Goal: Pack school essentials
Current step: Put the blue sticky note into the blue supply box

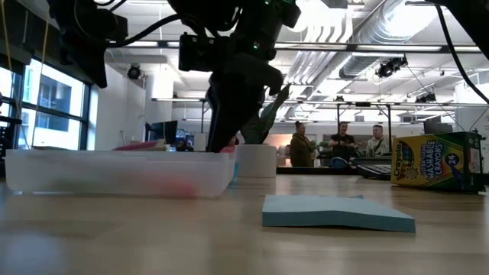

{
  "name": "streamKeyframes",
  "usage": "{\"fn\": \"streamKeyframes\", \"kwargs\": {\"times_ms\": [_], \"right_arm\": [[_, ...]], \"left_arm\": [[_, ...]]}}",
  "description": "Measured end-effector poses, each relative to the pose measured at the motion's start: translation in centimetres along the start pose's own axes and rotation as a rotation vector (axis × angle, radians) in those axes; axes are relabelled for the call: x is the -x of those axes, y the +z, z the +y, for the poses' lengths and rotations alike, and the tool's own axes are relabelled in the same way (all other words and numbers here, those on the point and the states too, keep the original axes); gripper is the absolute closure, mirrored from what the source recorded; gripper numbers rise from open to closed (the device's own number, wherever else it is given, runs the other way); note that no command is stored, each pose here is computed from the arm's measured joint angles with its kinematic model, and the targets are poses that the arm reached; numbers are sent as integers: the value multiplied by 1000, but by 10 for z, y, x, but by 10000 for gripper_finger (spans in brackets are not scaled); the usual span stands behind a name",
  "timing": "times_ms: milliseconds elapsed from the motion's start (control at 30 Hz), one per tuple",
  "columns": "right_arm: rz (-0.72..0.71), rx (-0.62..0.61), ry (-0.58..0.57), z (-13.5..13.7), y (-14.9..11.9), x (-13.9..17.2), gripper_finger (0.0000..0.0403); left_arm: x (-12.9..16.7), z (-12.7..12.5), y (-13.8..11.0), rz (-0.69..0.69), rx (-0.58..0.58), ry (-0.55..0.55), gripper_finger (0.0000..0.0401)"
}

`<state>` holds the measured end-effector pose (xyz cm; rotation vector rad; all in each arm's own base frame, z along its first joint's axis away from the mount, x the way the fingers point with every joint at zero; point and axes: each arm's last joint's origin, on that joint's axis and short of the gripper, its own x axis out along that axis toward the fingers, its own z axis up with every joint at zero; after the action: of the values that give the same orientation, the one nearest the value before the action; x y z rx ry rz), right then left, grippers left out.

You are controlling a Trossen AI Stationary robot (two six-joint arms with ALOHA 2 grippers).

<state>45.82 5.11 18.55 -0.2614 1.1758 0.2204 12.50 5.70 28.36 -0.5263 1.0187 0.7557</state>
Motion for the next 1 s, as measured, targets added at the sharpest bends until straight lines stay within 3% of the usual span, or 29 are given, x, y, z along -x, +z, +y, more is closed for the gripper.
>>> {"fn": "streamKeyframes", "kwargs": {"times_ms": [367, 733, 1000], "right_arm": [[1, -94, 0, 0, 0, 0, 300], [72, -449, -19, 1, -7, 1, 300], [44, -563, -70, 6, -4, 8, 300]], "left_arm": [[0, 0, 0, 1, -18, -2, 401], [0, 0, 0, 3, -24, -7, 400], [0, 0, 0, 4, -93, -9, 358]]}}
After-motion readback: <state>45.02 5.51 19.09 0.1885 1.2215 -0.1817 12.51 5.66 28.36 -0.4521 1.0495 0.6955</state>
